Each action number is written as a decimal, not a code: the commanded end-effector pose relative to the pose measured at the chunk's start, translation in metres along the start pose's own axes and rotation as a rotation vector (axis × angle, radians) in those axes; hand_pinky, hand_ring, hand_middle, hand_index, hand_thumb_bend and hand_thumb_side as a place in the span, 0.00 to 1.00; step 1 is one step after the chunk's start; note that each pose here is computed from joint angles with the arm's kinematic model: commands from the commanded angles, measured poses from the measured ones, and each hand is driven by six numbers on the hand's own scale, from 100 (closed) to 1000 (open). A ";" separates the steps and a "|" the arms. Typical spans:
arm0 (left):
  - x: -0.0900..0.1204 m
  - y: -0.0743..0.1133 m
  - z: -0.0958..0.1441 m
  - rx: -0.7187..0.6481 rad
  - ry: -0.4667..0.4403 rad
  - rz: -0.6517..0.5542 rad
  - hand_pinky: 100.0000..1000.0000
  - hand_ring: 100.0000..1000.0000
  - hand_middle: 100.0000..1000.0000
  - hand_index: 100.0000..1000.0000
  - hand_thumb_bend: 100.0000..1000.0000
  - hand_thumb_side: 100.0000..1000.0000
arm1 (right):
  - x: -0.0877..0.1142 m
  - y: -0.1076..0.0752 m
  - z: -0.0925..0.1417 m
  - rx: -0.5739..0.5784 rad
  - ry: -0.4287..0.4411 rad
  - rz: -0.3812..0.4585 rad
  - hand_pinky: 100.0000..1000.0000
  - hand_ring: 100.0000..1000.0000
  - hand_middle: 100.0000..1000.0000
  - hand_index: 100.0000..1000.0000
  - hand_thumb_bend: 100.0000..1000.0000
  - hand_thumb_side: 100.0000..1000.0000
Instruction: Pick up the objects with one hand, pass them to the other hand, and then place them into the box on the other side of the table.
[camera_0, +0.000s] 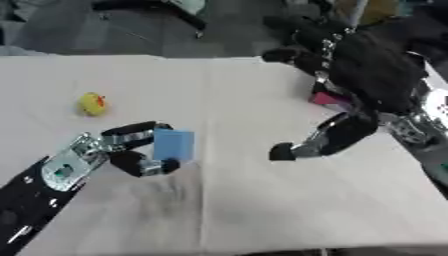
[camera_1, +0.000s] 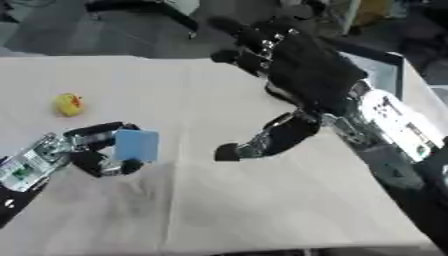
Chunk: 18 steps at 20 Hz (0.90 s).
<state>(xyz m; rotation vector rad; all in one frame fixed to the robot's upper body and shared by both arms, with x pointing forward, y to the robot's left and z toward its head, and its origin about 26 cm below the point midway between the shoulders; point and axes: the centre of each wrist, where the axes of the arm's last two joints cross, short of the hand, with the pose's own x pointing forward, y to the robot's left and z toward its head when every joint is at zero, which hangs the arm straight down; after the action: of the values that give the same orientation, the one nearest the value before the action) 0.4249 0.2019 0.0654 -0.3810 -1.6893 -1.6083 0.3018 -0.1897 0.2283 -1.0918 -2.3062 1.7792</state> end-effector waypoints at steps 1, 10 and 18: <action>0.006 0.012 -0.010 -0.324 -0.278 -0.268 0.60 0.44 0.33 0.58 0.00 0.71 | 0.001 -0.010 -0.005 -0.027 -0.031 0.004 0.77 0.74 1.00 0.84 0.71 1.00; 0.031 0.018 -0.045 -0.321 -0.385 -0.264 0.60 0.44 0.33 0.58 0.00 0.70 | 0.007 -0.010 -0.013 -0.011 -0.058 -0.036 0.76 0.74 1.00 0.84 0.72 0.96; 0.056 0.019 -0.067 -0.331 -0.432 -0.215 0.60 0.44 0.33 0.58 0.00 0.72 | 0.011 -0.011 -0.021 0.003 -0.069 -0.047 0.75 0.75 1.00 0.85 0.73 0.96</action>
<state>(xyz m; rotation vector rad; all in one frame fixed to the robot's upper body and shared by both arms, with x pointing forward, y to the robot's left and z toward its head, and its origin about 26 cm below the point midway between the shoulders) 0.4208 0.1340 0.0968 -0.6030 -1.7617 -1.6532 0.2995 -0.1684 0.2323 -0.9630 -2.3240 1.8268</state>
